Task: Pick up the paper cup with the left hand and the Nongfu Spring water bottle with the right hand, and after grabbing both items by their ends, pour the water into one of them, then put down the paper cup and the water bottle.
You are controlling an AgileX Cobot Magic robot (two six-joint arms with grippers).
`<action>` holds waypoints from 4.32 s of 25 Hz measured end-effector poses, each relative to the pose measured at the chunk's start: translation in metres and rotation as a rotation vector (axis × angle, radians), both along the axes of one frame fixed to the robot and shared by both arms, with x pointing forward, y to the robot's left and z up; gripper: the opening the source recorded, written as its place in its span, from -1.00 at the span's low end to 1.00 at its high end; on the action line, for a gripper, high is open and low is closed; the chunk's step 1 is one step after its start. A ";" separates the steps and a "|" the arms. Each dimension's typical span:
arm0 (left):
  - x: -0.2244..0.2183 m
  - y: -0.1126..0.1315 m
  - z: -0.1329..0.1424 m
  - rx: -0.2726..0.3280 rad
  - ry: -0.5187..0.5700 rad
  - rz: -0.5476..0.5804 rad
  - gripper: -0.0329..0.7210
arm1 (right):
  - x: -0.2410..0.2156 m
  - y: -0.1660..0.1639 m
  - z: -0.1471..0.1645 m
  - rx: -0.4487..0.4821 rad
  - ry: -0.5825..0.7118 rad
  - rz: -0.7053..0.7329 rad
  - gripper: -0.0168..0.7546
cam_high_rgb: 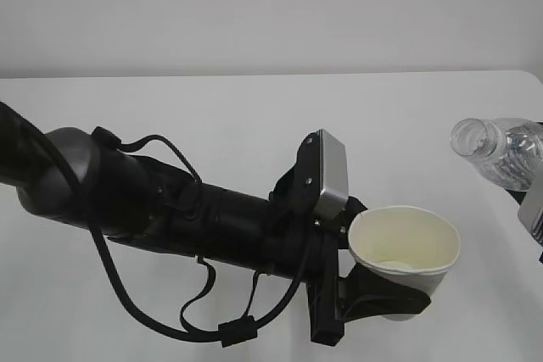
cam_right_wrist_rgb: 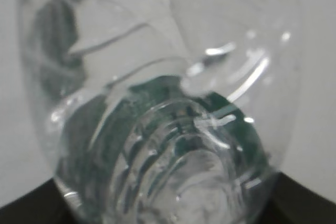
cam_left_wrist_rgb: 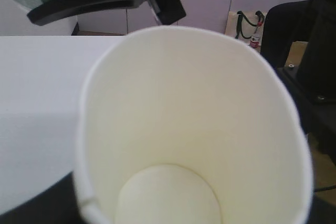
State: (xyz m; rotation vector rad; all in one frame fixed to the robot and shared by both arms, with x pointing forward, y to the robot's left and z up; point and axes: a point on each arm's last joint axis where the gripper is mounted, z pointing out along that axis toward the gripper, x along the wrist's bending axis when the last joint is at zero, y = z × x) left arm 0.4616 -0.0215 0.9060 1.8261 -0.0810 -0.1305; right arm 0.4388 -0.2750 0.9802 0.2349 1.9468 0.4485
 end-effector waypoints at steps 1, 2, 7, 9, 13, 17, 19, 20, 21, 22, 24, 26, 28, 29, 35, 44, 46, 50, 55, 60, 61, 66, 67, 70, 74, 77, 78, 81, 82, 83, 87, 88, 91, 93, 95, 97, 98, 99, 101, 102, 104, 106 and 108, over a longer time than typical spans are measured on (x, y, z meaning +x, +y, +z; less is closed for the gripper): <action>-0.001 -0.001 0.000 0.001 -0.001 -0.005 0.25 | 0.000 0.000 0.000 -0.009 -0.002 0.004 0.26; -0.002 -0.002 0.000 0.001 -0.001 -0.009 0.25 | 0.000 0.000 0.000 -0.021 -0.005 0.008 0.26; -0.003 -0.002 0.000 0.002 -0.002 -0.014 0.25 | 0.000 0.000 0.000 -0.098 -0.022 0.038 0.26; -0.003 -0.002 0.000 0.002 -0.002 -0.014 0.25 | 0.000 0.000 0.000 -0.112 -0.025 0.044 0.26; -0.003 -0.002 0.000 0.002 -0.002 -0.014 0.25 | 0.000 0.000 0.001 -0.136 -0.040 0.056 0.26; -0.003 -0.002 0.000 0.002 -0.002 -0.014 0.24 | 0.001 0.002 0.004 -0.153 -0.082 0.074 0.26; -0.003 -0.002 0.000 0.001 -0.001 -0.012 0.24 | 0.001 0.002 0.005 -0.156 -0.098 0.080 0.26; -0.003 -0.002 0.000 0.000 0.000 -0.010 0.24 | 0.001 0.002 0.006 -0.159 -0.104 0.083 0.26; -0.003 -0.002 0.000 0.000 0.000 -0.009 0.24 | 0.001 0.002 0.006 -0.162 -0.106 0.087 0.26; -0.003 -0.002 0.000 -0.001 0.001 -0.007 0.24 | 0.001 0.003 0.006 -0.165 -0.108 0.090 0.26; -0.003 -0.002 0.000 -0.002 0.002 -0.005 0.24 | 0.002 0.003 0.006 -0.172 -0.117 0.095 0.26; -0.003 -0.002 0.000 -0.002 0.002 -0.005 0.24 | 0.002 0.003 0.007 -0.193 -0.126 0.104 0.26; -0.003 -0.002 0.000 -0.003 0.003 -0.004 0.24 | 0.002 0.003 0.007 -0.202 -0.136 0.110 0.26; -0.003 -0.002 0.000 -0.003 0.003 -0.004 0.24 | 0.002 0.004 0.008 -0.203 -0.144 0.113 0.26; -0.002 -0.002 0.001 -0.005 0.006 0.002 0.24 | 0.002 0.005 0.011 -0.218 -0.188 0.128 0.26; -0.001 -0.002 0.000 0.006 0.004 0.016 0.24 | 0.002 0.006 0.013 -0.241 -0.213 0.148 0.26; -0.001 -0.002 -0.001 0.011 0.002 0.019 0.24 | 0.002 0.007 0.013 -0.251 -0.216 0.159 0.26; -0.001 -0.002 -0.001 0.013 0.002 0.020 0.24 | 0.002 0.008 0.013 -0.273 -0.220 0.175 0.26; -0.001 -0.002 -0.001 0.013 0.002 0.020 0.24 | 0.002 0.008 0.013 -0.296 -0.226 0.183 0.26; -0.001 -0.002 -0.001 0.013 0.002 0.020 0.24 | 0.002 0.008 0.013 -0.322 -0.233 0.191 0.26; -0.001 -0.002 -0.001 0.013 0.002 0.020 0.24 | 0.002 0.008 0.013 -0.324 -0.233 0.192 0.26; 0.000 -0.002 -0.001 0.013 0.002 0.021 0.24 | 0.002 0.008 0.013 -0.330 -0.235 0.193 0.26; 0.000 -0.002 -0.001 0.013 0.002 0.021 0.24 | 0.002 0.008 0.013 -0.336 -0.236 0.195 0.26; 0.000 -0.002 -0.001 0.013 0.002 0.021 0.24 | 0.002 0.008 0.013 -0.344 -0.240 0.198 0.26; 0.000 -0.002 -0.001 0.013 0.002 0.021 0.24 | 0.002 0.008 0.013 -0.346 -0.241 0.199 0.26; 0.000 -0.002 -0.001 0.013 0.002 0.021 0.24 | 0.002 0.008 0.013 -0.353 -0.244 0.201 0.26; 0.000 -0.002 -0.001 0.013 0.002 0.021 0.24 | 0.002 0.008 0.013 -0.360 -0.246 0.203 0.26; 0.000 -0.002 -0.001 0.013 0.002 0.021 0.24 | 0.002 0.008 0.013 -0.366 -0.248 0.205 0.26; 0.000 -0.002 -0.001 0.013 0.002 0.021 0.24 | 0.002 0.008 0.013 -0.367 -0.248 0.205 0.26; 0.000 -0.002 -0.001 0.013 0.002 0.021 0.24 | 0.002 0.008 0.013 -0.368 -0.250 0.206 0.26; 0.000 -0.002 -0.001 0.013 0.002 0.021 0.24 | 0.002 0.008 0.013 -0.370 -0.251 0.207 0.26; 0.000 -0.002 -0.001 0.013 0.002 0.021 0.24 | 0.002 0.008 0.013 -0.376 -0.252 0.209 0.26; 0.000 -0.002 -0.001 0.013 0.002 0.021 0.24 | 0.002 0.008 0.013 -0.382 -0.254 0.210 0.26; 0.000 -0.002 -0.001 0.013 0.002 0.021 0.24 | 0.002 0.008 0.013 -0.384 -0.254 0.211 0.26; 0.000 -0.002 -0.001 0.013 0.002 0.021 0.24 | 0.002 0.008 0.013 -0.384 -0.254 0.211 0.26; 0.000 -0.002 -0.001 0.013 0.002 0.021 0.24 | 0.002 0.008 0.013 -0.386 -0.255 0.211 0.26; 0.000 -0.002 -0.001 0.013 0.002 0.021 0.24 | 0.002 0.008 0.013 -0.386 -0.255 0.211 0.26; 0.000 -0.002 -0.001 0.013 0.002 0.021 0.24 | 0.002 0.008 0.013 -0.386 -0.255 0.211 0.26; 0.000 -0.002 -0.001 0.013 0.002 0.021 0.24 | 0.002 0.008 0.013 -0.386 -0.255 0.211 0.26; 0.000 -0.002 -0.001 0.013 0.002 0.021 0.24 | 0.002 0.008 0.013 -0.386 -0.255 0.211 0.26; 0.000 -0.002 -0.001 0.013 0.002 0.021 0.24 | 0.002 0.008 0.013 -0.386 -0.255 0.211 0.26; 0.000 -0.002 -0.001 0.014 0.006 0.022 0.24 | 0.002 0.008 0.013 -0.386 -0.255 0.211 0.26; 0.000 -0.002 -0.001 0.016 0.021 0.026 0.24 | 0.002 0.008 0.013 -0.388 -0.255 0.211 0.26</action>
